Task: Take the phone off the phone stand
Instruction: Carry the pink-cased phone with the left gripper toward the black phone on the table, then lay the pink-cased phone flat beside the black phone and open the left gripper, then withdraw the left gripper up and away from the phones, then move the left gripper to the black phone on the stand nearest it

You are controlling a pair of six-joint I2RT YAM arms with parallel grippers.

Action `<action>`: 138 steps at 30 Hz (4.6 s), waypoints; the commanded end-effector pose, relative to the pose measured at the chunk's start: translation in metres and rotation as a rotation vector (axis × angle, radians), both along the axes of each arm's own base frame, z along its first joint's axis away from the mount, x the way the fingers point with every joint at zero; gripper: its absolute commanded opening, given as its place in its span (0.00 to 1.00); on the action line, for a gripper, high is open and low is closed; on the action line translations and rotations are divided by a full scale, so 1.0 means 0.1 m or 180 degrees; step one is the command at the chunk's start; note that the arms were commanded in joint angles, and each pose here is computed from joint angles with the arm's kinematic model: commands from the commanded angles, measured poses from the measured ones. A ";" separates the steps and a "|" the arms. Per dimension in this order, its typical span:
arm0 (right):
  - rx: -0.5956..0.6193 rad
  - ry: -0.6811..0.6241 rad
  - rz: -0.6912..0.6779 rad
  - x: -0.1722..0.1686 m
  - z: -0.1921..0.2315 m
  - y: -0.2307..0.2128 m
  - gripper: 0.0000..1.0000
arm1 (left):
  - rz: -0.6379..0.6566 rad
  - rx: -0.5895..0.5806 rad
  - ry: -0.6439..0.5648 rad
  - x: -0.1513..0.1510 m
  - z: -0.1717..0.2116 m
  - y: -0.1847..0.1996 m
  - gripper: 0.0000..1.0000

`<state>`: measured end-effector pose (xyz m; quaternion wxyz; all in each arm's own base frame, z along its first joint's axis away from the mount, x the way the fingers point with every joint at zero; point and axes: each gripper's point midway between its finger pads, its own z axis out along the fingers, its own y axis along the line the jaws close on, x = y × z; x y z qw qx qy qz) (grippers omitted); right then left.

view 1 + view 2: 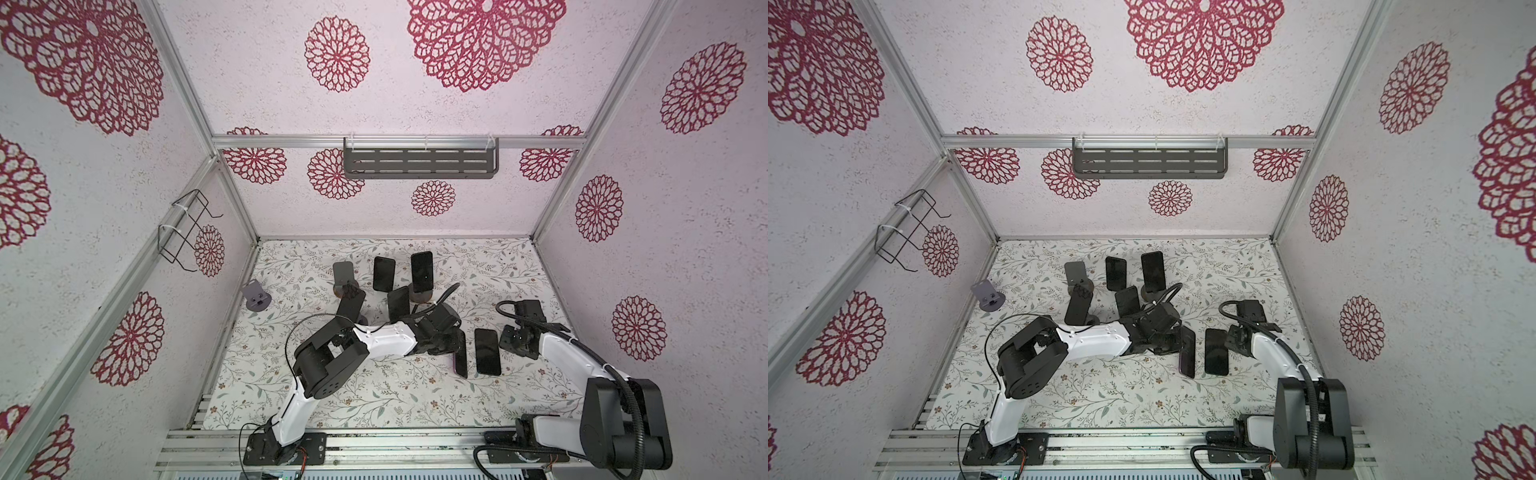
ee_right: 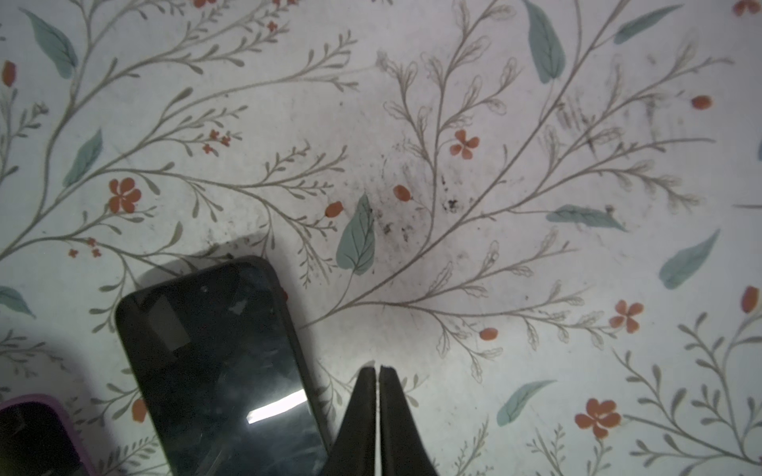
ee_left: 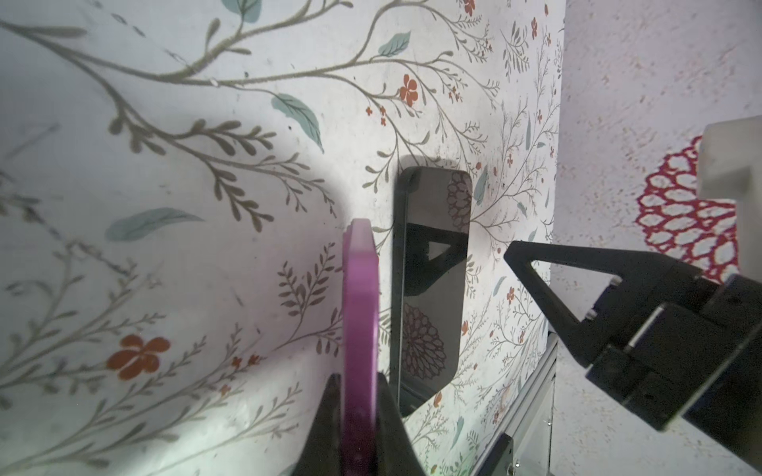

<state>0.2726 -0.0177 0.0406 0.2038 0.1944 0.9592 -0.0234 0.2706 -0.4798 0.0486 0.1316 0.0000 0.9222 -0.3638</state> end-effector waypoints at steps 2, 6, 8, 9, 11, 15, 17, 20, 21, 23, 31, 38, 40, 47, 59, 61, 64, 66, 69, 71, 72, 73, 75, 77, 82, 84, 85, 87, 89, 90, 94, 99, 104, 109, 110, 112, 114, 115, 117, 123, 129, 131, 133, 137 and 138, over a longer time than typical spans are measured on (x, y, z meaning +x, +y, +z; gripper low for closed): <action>0.0080 -0.0028 0.0138 0.07 -0.06 0.06 0.08 | 0.0131 -0.0139 0.0002 0.04 -0.05 -0.07 0.00; 0.0215 -0.0011 0.0286 0.11 -0.10 0.17 0.08 | 0.0188 -0.0117 -0.0011 0.07 -0.11 -0.07 0.00; 0.0249 0.0001 0.0291 0.10 -0.11 0.19 0.08 | 0.0214 -0.0112 -0.0017 0.09 -0.12 -0.07 0.00; 0.0259 -0.0002 0.0290 0.09 -0.11 0.19 0.09 | 0.0219 -0.0120 -0.0026 0.09 -0.12 -0.08 0.00; 0.0307 -0.0021 0.0323 0.09 -0.11 0.22 0.08 | 0.0223 -0.0107 -0.0034 0.10 -0.14 -0.08 0.00; 0.0363 0.0007 0.0382 0.09 -0.14 0.26 0.08 | 0.0258 -0.0101 -0.0029 0.11 -0.20 -0.07 0.00; 0.0379 0.0027 0.0387 0.10 -0.16 0.27 0.09 | 0.0302 -0.0085 -0.0018 0.11 -0.24 -0.05 0.00; 0.0403 0.0064 0.0423 0.10 -0.18 0.29 0.09 | 0.0394 -0.0110 -0.0033 0.12 -0.28 -0.02 0.00; 0.0406 0.0054 0.0420 0.11 -0.17 0.29 0.09 | 0.0407 -0.0107 -0.0052 0.13 -0.28 -0.01 0.00; 0.0411 -0.0023 0.0424 0.12 -0.12 0.30 0.09 | 0.0410 -0.0081 -0.0065 0.13 -0.30 0.00 0.00; 0.0513 0.0031 0.0504 0.10 -0.18 0.37 0.10 | 0.0433 -0.0052 -0.0012 0.11 -0.42 0.01 0.06; 0.0583 -0.0021 0.0476 0.12 -0.17 0.40 0.12 | 0.0411 -0.0035 0.0069 0.06 -0.48 0.03 0.24; 0.0563 -0.0013 0.0462 0.12 -0.17 0.39 0.12 | 0.0418 -0.0023 0.0088 0.05 -0.50 0.06 0.32; 0.0562 -0.0015 0.0411 0.07 -0.18 0.38 0.13 | 0.0422 0.0082 0.0192 -0.02 -0.59 0.15 0.49; 0.0634 -0.0024 0.0404 0.02 -0.15 0.41 0.19 | 0.0356 0.0425 -0.0036 0.00 -0.41 0.32 0.85; 0.0630 -0.0038 0.0402 0.01 -0.14 0.41 0.21 | 0.0324 0.0484 -0.0076 0.01 -0.36 0.35 0.87; 0.0603 -0.0082 0.0381 0.01 -0.09 0.39 0.22 | 0.0284 0.0509 -0.0152 -0.01 -0.29 0.36 0.88; 0.0595 -0.0099 0.0371 0.01 -0.07 0.39 0.23 | 0.0247 0.0529 -0.0217 -0.02 -0.24 0.34 0.88; 0.0550 -0.0149 0.0336 0.00 -0.01 0.36 0.25 | 0.0170 0.0556 -0.0306 -0.04 -0.16 0.31 0.88; 0.0560 -0.0171 0.0322 -0.02 0.05 0.35 0.25 | 0.0131 0.0584 -0.0433 -0.03 -0.05 0.31 0.88; 0.0573 -0.0159 0.0323 -0.02 0.08 0.36 0.26 | 0.0109 0.0621 -0.0516 -0.03 0.01 0.32 0.88; 0.0581 -0.0155 0.0324 -0.02 0.11 0.37 0.26 | 0.0089 0.0658 -0.0588 -0.02 0.08 0.33 0.88; 0.0583 -0.0189 0.0331 -0.03 0.17 0.37 0.27 | 0.0016 0.0744 -0.0790 0.02 0.27 0.36 0.88; 0.0588 -0.0246 0.0323 -0.03 0.22 0.37 0.27 | -0.0062 0.0753 -0.0996 0.04 0.53 0.38 0.88; 0.0694 -0.0427 0.0343 -0.03 0.37 0.43 0.29 | -0.0024 0.0875 -0.1619 0.14 1.16 0.69 0.86; 0.0690 -0.0451 0.0350 -0.04 0.42 0.43 0.30 | 0.0070 0.0975 -0.1837 0.17 1.44 0.99 0.88; 0.0685 -0.0451 0.0360 -0.05 0.43 0.43 0.30 | 0.0096 0.0977 -0.1899 0.18 1.53 1.12 0.90; 0.0716 -0.0428 0.0403 -0.07 0.47 0.45 0.31 | 0.0039 0.0885 -0.2039 0.18 1.75 1.44 0.92; 0.0758 -0.0372 0.0467 -0.09 0.48 0.49 0.31 | -0.0259 0.0864 -0.2128 0.15 1.85 1.75 0.93; 0.0778 -0.0366 0.0501 -0.10 0.49 0.51 0.32 | -0.0403 0.0942 -0.2162 0.13 1.87 1.95 0.94; 0.0846 -0.0422 0.0570 -0.12 0.57 0.56 0.32 | -0.0604 0.1262 -0.2247 0.16 1.86 2.68 1.00; 0.0892 -0.0461 0.0566 -0.13 0.62 0.58 0.44 | -0.0422 0.1392 -0.2222 0.52 1.70 3.04 0.98; 0.0811 -0.0356 0.0633 -0.19 0.59 0.56 0.57 | -0.0537 0.1549 -0.2038 0.74 1.42 3.13 0.97; 0.0753 -0.0351 0.0641 -0.26 0.62 0.53 0.64 | -0.0651 0.1498 -0.2153 0.84 1.22 3.18 0.97; 0.0744 -0.0332 0.0645 -0.28 0.61 0.53 0.65 | -0.0676 0.1496 -0.2132 0.86 1.18 3.20 0.97; 0.0726 -0.0325 0.0638 -0.29 0.61 0.51 0.67 | -0.0711 0.1522 -0.2098 0.91 1.15 3.23 0.97; 0.0737 -0.0328 0.0626 -0.28 0.60 0.52 0.67 | -0.0696 0.1509 -0.2080 0.98 1.14 3.24 0.97; 0.0745 -0.0336 0.0615 -0.27 0.60 0.52 0.67 | -0.0653 0.1534 -0.2052 1.03 1.13 3.26 0.97; 0.0761 -0.0346 0.0593 -0.27 0.58 0.52 0.68 | -0.0647 0.1545 -0.1997 1.10 1.11 3.24 0.97; 0.0699 -0.0333 0.0531 -0.30 0.57 0.48 0.68 | -0.0772 0.1533 -0.2000 1.21 1.04 3.17 0.97; 0.0670 -0.0343 0.0525 -0.30 0.61 0.46 0.68 | -0.0743 0.1587 -0.1897 1.28 0.95 3.20 0.99; 0.0669 -0.0354 0.0526 -0.29 0.62 0.46 0.68 | -0.0737 0.1583 -0.1843 1.29 0.92 3.20 0.96; 0.0670 -0.0362 0.0530 -0.29 0.63 0.46 0.68 | -0.0739 0.1604 -0.1810 1.29 0.87 3.21 0.93; 0.0647 -0.0355 0.0536 -0.30 0.62 0.45 0.68 | -0.0720 0.1601 -0.1810 1.29 0.86 3.21 0.86; 0.0641 -0.0350 0.0539 -0.30 0.62 0.45 0.68 | -0.0702 0.1609 -0.1818 1.30 0.86 3.22 0.84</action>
